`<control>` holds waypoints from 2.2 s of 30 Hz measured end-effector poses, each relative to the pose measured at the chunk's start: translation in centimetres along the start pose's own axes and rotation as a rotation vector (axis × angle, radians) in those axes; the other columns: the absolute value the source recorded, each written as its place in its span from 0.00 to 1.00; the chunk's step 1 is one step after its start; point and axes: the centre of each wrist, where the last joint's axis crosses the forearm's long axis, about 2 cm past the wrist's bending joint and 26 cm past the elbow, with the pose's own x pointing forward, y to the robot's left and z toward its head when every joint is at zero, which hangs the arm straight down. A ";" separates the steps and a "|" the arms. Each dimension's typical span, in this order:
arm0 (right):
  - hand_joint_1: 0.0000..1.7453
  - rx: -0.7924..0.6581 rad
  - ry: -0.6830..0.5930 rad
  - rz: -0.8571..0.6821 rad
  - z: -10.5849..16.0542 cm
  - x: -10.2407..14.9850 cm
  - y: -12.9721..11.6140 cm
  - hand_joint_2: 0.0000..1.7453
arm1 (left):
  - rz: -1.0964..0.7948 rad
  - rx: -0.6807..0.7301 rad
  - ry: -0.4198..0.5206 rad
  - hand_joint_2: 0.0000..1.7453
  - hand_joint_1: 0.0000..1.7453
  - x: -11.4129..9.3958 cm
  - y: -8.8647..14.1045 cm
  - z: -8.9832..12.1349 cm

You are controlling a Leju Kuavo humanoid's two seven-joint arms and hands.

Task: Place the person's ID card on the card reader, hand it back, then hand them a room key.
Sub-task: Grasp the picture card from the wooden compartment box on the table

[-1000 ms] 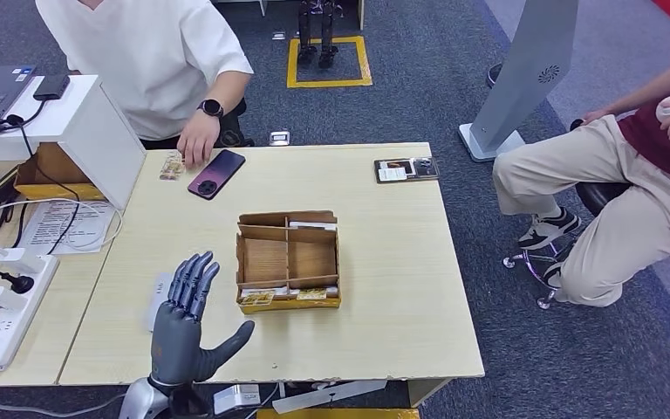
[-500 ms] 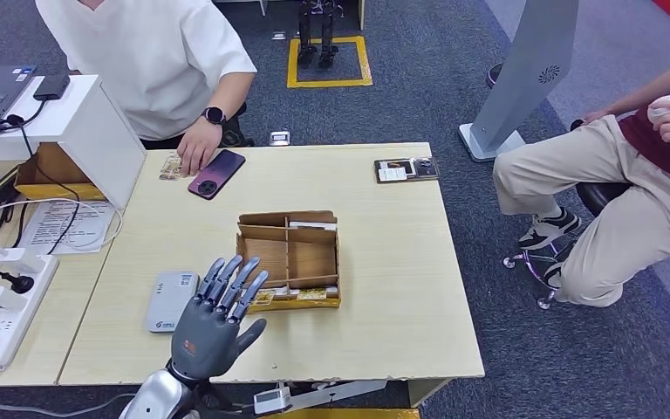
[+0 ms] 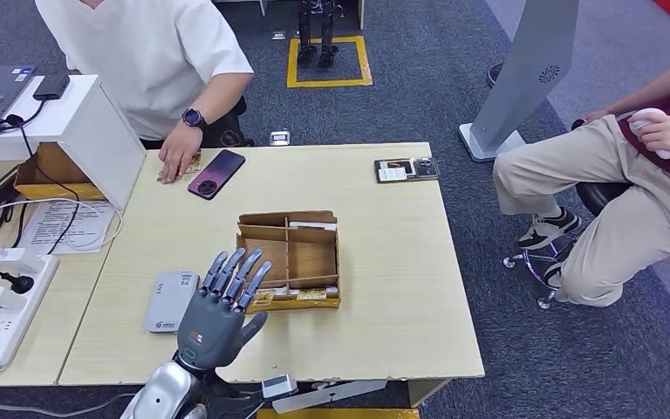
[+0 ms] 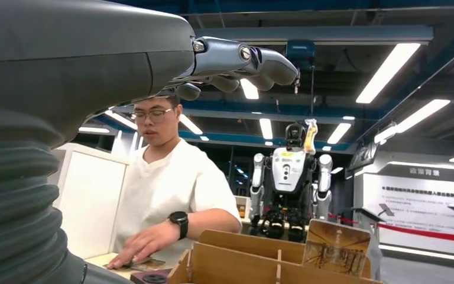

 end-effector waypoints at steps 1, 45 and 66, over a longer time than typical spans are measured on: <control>0.00 0.000 0.000 0.000 0.0 0.0 0.0 0.00 | -0.001 -0.004 0.001 1.00 0.00 0.0 -0.1 0.0; 0.00 0.004 -0.010 0.014 -0.2 0.2 -0.3 0.00 | -0.019 -0.205 -0.013 1.00 0.00 0.9 -4.4 0.7; 0.00 0.002 -0.008 0.014 -0.2 0.1 -0.3 0.00 | -0.024 -0.056 0.025 1.00 0.00 1.4 -1.7 -1.0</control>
